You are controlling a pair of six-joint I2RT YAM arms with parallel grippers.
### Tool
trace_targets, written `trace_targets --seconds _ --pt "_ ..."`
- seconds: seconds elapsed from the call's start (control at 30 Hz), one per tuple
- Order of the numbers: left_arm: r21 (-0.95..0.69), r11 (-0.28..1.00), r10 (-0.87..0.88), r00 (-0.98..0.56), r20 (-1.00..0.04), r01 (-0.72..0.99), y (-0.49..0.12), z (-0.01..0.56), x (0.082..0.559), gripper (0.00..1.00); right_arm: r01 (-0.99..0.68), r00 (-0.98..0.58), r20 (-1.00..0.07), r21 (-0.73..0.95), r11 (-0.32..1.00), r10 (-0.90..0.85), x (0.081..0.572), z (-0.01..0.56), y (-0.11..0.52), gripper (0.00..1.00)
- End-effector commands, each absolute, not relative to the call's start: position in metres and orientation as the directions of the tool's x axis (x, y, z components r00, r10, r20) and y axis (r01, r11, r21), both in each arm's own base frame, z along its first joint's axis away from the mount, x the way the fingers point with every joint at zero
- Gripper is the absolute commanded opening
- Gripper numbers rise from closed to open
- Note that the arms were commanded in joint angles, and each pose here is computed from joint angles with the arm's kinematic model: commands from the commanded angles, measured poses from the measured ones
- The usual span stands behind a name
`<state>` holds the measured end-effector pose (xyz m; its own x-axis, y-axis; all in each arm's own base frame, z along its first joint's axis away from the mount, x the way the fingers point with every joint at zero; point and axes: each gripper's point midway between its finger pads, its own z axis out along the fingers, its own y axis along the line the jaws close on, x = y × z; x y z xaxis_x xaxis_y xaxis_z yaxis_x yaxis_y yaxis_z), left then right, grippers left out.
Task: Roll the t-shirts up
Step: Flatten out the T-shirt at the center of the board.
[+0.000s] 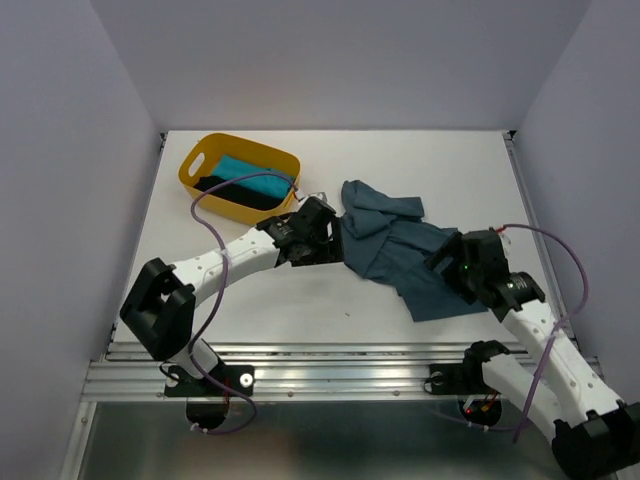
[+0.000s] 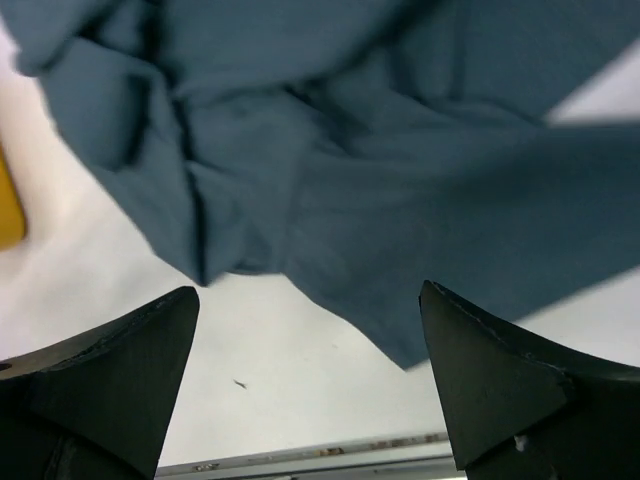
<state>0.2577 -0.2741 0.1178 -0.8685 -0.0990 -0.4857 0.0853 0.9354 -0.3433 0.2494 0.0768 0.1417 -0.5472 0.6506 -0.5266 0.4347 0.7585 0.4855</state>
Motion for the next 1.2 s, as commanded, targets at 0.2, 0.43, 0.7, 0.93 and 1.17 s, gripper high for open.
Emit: trace_targets --seconds 0.2,0.43,0.7,0.93,1.17 --pt "-0.392 0.919 -0.187 -0.831 -0.524 0.041 -0.314 0.103 0.302 0.85 0.742 -0.349 -0.272 0.505 0.442 0.897 0.163 0.065 0.056 0.96" --pt "-0.410 0.911 -0.194 -0.838 -0.510 0.038 -0.329 0.079 0.311 0.80 0.744 -0.273 -0.282 0.544 0.388 0.920 0.161 0.050 0.047 0.91" --pt "-0.398 0.917 -0.188 -0.848 -0.496 0.030 -0.342 0.057 0.323 0.78 0.750 -0.279 -0.325 0.514 0.417 0.904 0.171 0.032 0.043 0.80" --pt "-0.355 0.934 -0.164 -0.854 -0.494 0.026 -0.346 0.037 0.332 0.63 0.745 -0.289 -0.363 0.496 0.446 0.886 0.188 0.023 0.043 0.65" --pt "-0.315 0.949 -0.147 -0.843 -0.518 0.029 -0.343 0.054 0.348 0.00 0.718 -0.269 -0.501 0.465 0.518 0.823 0.228 0.063 0.029 0.01"
